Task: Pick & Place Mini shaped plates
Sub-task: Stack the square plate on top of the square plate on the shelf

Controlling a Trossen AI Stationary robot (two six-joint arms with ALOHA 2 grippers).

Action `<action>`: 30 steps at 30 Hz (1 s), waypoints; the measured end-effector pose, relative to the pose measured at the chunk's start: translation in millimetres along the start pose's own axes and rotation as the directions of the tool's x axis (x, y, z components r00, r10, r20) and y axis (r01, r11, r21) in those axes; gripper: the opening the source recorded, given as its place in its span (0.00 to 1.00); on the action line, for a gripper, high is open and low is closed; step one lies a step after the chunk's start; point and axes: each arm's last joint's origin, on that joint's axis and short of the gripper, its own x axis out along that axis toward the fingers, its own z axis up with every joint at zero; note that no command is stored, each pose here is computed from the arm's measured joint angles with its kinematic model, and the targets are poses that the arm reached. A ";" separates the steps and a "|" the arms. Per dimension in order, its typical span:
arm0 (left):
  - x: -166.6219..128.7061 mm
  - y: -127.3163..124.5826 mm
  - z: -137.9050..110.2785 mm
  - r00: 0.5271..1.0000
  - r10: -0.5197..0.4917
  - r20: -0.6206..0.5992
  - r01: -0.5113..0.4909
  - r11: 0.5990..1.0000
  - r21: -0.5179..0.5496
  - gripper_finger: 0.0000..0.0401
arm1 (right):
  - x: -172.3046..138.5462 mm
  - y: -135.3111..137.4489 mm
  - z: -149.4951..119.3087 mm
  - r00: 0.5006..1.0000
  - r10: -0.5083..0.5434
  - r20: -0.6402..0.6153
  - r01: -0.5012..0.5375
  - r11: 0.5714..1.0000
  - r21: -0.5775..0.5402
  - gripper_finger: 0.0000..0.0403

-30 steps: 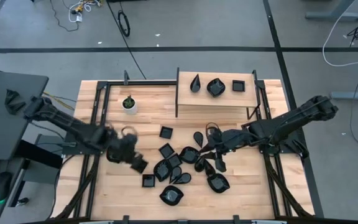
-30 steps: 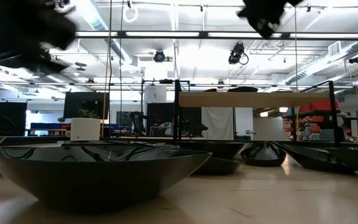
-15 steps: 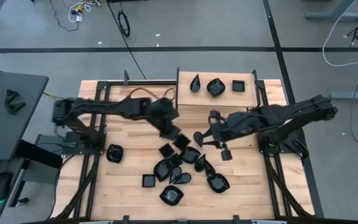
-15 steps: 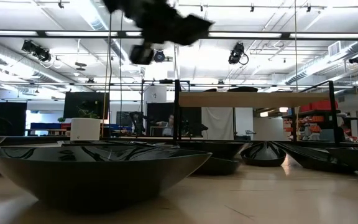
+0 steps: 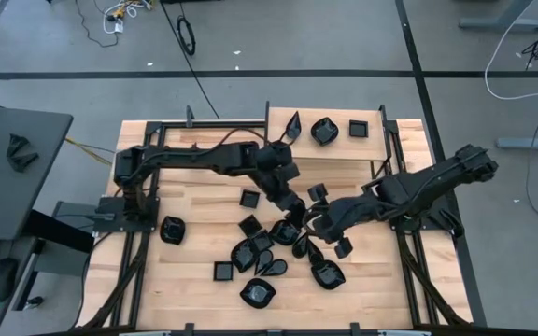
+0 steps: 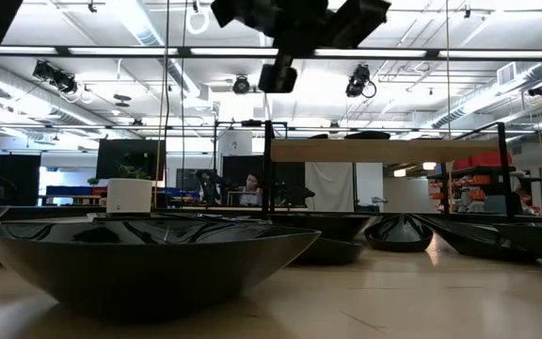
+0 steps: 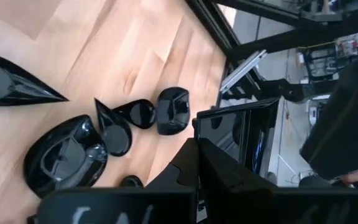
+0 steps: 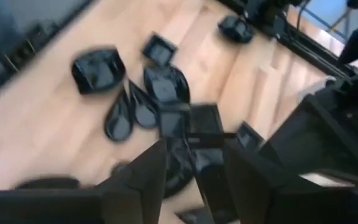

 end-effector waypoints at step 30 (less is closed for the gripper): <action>1.2 0.4 -5.1 0.998 -0.020 -0.067 0.019 1.000 -0.008 0.02 | 29.6 49.2 -15.2 0.958 -0.283 -0.031 0.274 0.945 -0.178 0.28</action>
